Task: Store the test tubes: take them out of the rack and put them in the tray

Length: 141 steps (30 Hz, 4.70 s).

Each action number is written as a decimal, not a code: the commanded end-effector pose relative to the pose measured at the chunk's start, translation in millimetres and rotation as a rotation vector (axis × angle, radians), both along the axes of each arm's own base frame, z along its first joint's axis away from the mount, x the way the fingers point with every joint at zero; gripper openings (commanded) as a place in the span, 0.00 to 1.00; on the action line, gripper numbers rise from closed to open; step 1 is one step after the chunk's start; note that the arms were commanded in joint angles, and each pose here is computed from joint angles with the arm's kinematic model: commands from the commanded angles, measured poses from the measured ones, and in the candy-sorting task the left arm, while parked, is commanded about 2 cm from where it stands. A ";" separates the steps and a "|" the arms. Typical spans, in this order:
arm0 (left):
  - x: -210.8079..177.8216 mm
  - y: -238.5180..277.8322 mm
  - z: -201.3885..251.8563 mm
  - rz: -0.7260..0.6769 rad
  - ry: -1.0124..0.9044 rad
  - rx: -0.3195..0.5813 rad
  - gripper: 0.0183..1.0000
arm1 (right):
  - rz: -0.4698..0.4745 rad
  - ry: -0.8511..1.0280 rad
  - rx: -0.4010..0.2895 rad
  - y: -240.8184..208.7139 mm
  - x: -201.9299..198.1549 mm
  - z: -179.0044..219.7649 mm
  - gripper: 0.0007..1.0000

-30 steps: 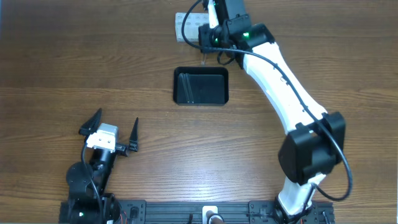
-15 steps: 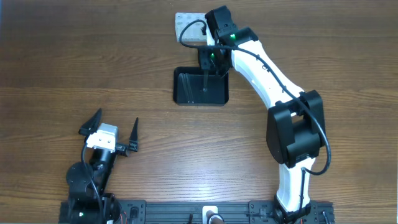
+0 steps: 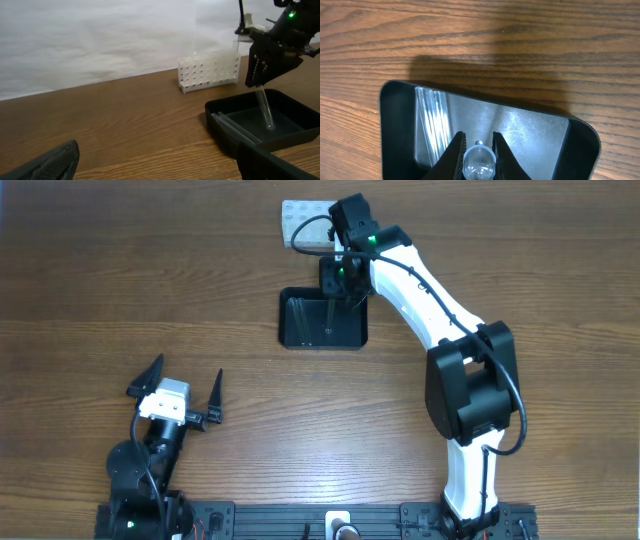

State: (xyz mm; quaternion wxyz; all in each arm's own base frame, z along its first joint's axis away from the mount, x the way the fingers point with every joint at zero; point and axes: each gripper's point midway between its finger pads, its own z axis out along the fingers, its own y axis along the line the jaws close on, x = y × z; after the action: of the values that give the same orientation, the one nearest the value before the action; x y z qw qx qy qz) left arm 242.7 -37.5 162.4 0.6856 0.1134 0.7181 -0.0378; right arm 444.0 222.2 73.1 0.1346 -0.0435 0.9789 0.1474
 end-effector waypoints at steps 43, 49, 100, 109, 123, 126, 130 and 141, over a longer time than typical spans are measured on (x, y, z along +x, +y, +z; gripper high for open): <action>-0.3 -0.6 -1.7 -0.007 -0.001 0.010 1.00 | -0.021 0.102 -0.019 6.7 -7.2 -51.4 0.02; -0.3 -0.7 -1.7 -0.007 -0.001 0.010 1.00 | -0.022 0.109 -0.022 7.0 -6.4 -59.8 0.02; -0.3 -0.6 -1.7 -0.007 -0.001 0.010 1.00 | -0.017 -0.633 -0.129 -63.3 172.3 66.9 0.99; -0.3 -0.6 -1.7 -0.007 -0.001 0.010 1.00 | -0.016 -0.590 -0.150 -63.9 175.3 32.0 0.95; -0.3 -0.6 -1.7 -0.007 -0.001 0.010 1.00 | -0.024 -0.536 -0.151 -65.2 167.1 22.2 0.49; -0.3 -0.6 -1.7 -0.007 -0.001 0.010 1.00 | -0.029 -0.539 -0.147 -65.0 167.7 22.9 0.43; -0.3 -0.6 -1.7 -0.007 -0.001 0.010 1.00 | -0.028 -0.546 -0.144 -63.6 168.7 24.3 0.39; -0.3 -0.7 -1.7 -0.007 -0.001 0.010 1.00 | -0.019 -0.580 -0.127 -53.6 172.2 30.8 0.28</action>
State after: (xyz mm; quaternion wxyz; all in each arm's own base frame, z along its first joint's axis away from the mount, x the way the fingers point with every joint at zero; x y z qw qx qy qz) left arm 242.7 -37.5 162.3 0.6855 0.1134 0.7182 -0.0378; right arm 616.4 159.8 107.8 0.4063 -0.0776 0.9082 0.0642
